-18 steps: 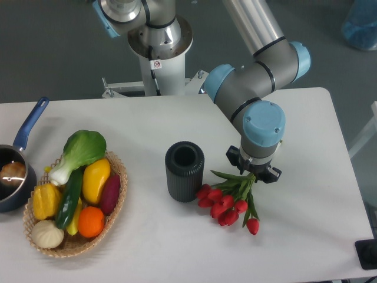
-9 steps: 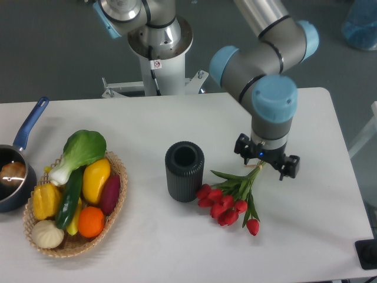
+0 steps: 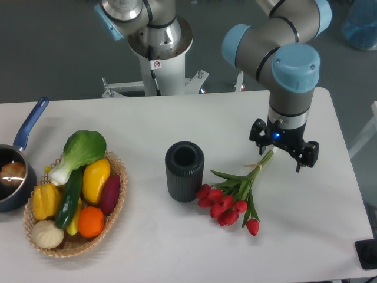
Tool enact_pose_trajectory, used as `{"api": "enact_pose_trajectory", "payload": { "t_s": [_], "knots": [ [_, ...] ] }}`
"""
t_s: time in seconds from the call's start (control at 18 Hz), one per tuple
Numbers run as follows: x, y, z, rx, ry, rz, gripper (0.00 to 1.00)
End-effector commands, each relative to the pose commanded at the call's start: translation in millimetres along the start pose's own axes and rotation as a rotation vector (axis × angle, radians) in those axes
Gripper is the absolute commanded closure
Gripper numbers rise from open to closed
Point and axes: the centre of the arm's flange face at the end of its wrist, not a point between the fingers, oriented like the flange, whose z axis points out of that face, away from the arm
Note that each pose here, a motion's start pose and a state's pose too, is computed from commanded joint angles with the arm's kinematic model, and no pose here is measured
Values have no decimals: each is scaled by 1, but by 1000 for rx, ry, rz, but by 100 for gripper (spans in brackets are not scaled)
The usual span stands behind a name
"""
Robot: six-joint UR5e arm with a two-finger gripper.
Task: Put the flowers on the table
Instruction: 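Raise the open gripper up away from the tulips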
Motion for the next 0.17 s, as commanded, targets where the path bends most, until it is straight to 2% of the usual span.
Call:
{"api": "enact_pose_trajectory", "payload": {
  "t_s": [0.17],
  "knots": [
    [1,0,1,1,3,0,0]
  ]
}}
